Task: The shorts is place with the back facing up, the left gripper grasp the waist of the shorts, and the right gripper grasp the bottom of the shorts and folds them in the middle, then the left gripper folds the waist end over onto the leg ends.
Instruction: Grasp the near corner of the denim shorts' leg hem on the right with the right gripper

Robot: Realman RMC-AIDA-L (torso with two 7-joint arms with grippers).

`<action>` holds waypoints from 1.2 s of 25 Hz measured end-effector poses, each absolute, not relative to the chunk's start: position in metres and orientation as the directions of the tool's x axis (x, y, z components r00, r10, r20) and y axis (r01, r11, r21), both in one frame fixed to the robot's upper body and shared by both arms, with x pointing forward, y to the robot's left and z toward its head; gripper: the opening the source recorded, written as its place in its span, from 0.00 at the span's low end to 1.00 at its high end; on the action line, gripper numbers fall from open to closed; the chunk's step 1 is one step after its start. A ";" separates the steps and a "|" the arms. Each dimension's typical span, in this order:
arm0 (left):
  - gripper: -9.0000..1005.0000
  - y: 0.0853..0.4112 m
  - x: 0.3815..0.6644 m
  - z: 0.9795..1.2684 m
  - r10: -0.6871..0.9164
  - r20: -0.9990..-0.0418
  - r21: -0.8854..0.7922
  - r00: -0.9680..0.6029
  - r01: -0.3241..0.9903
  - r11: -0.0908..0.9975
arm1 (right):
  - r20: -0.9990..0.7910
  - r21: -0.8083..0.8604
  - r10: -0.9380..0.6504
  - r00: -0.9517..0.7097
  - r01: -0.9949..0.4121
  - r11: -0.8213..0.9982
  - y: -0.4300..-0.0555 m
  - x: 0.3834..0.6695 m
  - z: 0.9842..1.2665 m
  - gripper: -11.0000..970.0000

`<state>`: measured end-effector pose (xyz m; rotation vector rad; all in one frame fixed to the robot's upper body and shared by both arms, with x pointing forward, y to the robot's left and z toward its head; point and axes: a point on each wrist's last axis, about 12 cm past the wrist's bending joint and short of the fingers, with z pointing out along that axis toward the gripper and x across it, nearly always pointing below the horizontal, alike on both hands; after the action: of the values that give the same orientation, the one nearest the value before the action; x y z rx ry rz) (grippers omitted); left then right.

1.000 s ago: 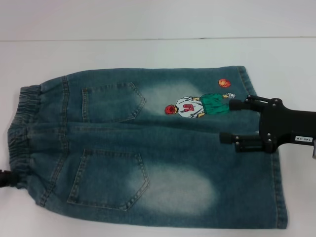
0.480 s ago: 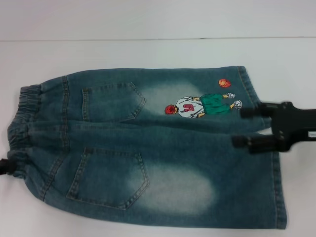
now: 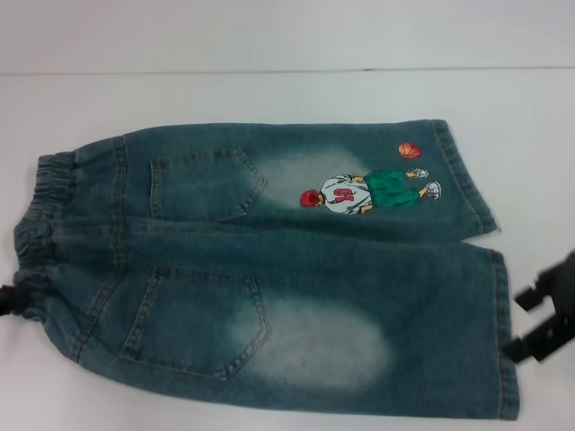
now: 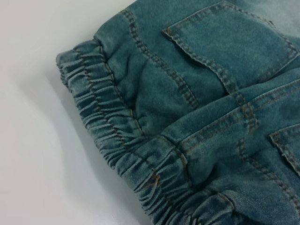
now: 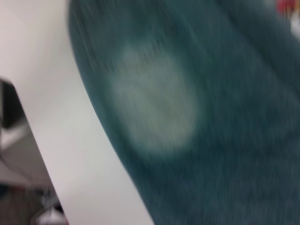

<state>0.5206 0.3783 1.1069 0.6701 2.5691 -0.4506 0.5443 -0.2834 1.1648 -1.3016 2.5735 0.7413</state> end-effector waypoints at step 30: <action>0.09 0.380 0.519 1.103 0.368 -0.499 -0.185 -0.784 0.511 0.839 | 0.043 0.444 -0.783 -0.621 -0.690 0.572 -0.245 0.530 1.123 0.97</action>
<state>0.5186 0.3799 1.1029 0.6497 2.5650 -0.4322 0.5301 -0.2452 1.1231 -1.4261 2.9891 0.6682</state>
